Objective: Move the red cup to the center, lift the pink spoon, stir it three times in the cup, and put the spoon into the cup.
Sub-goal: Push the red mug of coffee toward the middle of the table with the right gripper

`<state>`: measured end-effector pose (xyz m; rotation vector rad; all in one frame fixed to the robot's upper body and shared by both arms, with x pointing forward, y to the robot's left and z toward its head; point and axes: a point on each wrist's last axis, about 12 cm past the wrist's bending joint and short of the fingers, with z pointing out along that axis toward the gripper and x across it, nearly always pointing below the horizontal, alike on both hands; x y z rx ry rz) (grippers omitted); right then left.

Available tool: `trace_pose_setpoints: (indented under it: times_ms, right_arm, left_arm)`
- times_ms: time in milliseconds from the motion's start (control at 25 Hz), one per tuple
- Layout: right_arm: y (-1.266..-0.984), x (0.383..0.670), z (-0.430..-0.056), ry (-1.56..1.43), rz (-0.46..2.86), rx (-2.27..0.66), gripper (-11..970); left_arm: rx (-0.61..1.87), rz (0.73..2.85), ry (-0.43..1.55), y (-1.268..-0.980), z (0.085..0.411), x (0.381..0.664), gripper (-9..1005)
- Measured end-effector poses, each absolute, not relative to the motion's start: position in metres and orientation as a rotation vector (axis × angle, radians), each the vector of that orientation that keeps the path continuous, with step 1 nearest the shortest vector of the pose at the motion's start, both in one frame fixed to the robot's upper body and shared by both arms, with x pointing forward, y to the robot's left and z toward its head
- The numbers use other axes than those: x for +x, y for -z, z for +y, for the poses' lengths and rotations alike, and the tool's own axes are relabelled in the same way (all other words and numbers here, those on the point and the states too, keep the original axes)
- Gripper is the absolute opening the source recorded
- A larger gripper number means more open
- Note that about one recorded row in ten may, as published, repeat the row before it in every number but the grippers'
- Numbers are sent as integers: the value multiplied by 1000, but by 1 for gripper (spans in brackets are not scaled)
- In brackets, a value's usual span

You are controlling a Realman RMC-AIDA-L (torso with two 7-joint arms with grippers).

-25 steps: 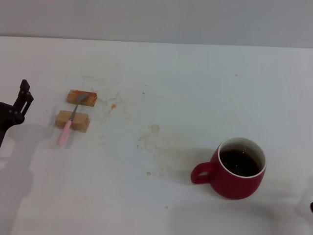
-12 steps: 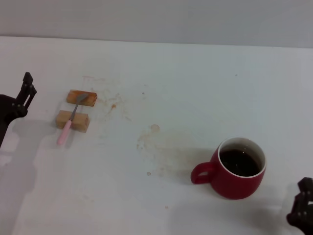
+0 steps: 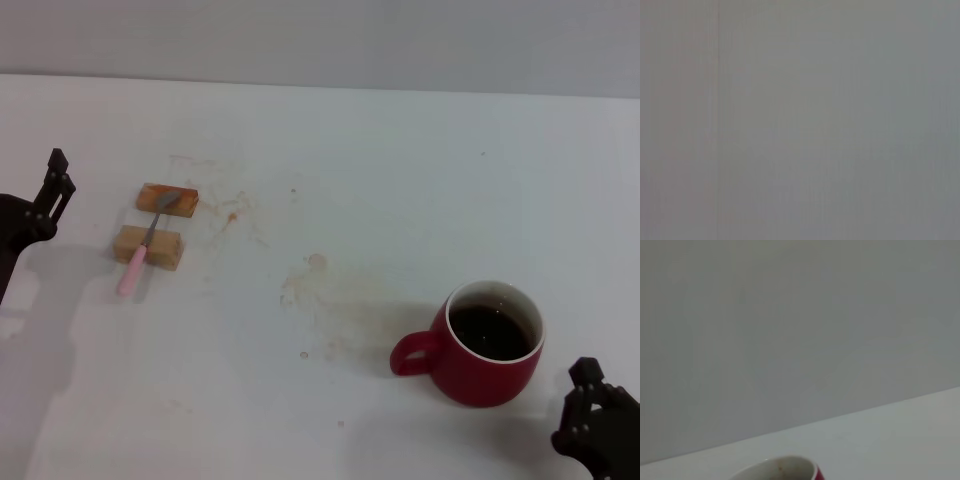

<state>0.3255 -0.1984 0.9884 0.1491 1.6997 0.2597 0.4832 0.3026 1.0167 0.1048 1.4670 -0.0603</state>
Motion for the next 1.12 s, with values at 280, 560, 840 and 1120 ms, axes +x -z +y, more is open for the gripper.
trace_pose_setpoints:
  times_ms: [280, 560, 840, 1120]
  right_arm:
    - [-988, 337, -194, -291, 1701, 120, -1]
    - [-990, 346, -192, -305, 1691, 104, -1]
    - [-989, 356, -189, -321, 1695, 83, -1]
    - [-987, 368, -186, -335, 1718, 56, -1]
  left_arm:
    - [105, 1471, 58, -1016, 303, 483, 816]
    - [105, 1469, 57, -1016, 304, 482, 815]
    - [104, 1466, 55, -1017, 304, 482, 815]
    - [102, 1468, 52, -1016, 306, 481, 815]
